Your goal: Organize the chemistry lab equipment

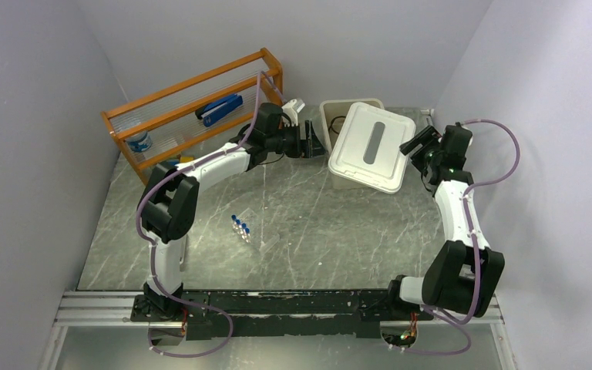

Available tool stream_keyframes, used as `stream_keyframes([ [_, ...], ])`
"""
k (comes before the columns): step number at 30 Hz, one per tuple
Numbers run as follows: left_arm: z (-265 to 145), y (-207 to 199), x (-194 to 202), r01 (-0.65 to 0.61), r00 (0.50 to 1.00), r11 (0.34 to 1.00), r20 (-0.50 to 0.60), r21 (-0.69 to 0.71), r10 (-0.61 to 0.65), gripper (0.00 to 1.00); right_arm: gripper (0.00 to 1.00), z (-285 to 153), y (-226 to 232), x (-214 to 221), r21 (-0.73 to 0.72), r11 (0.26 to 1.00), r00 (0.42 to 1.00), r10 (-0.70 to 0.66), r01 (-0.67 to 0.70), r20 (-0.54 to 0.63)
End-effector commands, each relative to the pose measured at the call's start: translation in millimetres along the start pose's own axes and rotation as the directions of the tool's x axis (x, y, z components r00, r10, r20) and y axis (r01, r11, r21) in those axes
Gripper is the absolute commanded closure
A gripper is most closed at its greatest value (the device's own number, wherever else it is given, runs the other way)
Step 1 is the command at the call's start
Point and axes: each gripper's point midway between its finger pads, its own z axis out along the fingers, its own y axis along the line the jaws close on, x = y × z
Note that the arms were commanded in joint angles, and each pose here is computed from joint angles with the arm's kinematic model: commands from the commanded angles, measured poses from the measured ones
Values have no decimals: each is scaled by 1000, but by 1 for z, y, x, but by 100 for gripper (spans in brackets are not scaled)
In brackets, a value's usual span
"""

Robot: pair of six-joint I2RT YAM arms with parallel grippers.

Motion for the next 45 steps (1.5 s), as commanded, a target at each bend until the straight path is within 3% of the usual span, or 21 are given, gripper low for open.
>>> stream_keyframes([
  [1,-1,-22,-13,-30,999,997,27,71,29,20,32,-9,-1,3,4,1000,1000,-28,28,-3],
  [6,-2,-28,-12,-23,1000,995,21,99,21,21,51,-7,-2,15,-19,999,999,-39,38,-36],
  [21,1,-28,2,15,1000,992,-25,122,-12,28,79,10,8,29,-131,984,985,-136,122,-102],
  [25,1,-24,4,17,1000,994,-28,108,-14,28,80,13,21,21,-199,967,983,-173,158,-59],
  [30,5,-22,9,24,999,993,-40,119,-20,36,81,24,32,17,-280,933,969,-244,226,-32],
  [45,11,-10,16,26,998,996,-59,82,-21,44,94,37,42,-6,-303,893,943,-321,332,86],
])
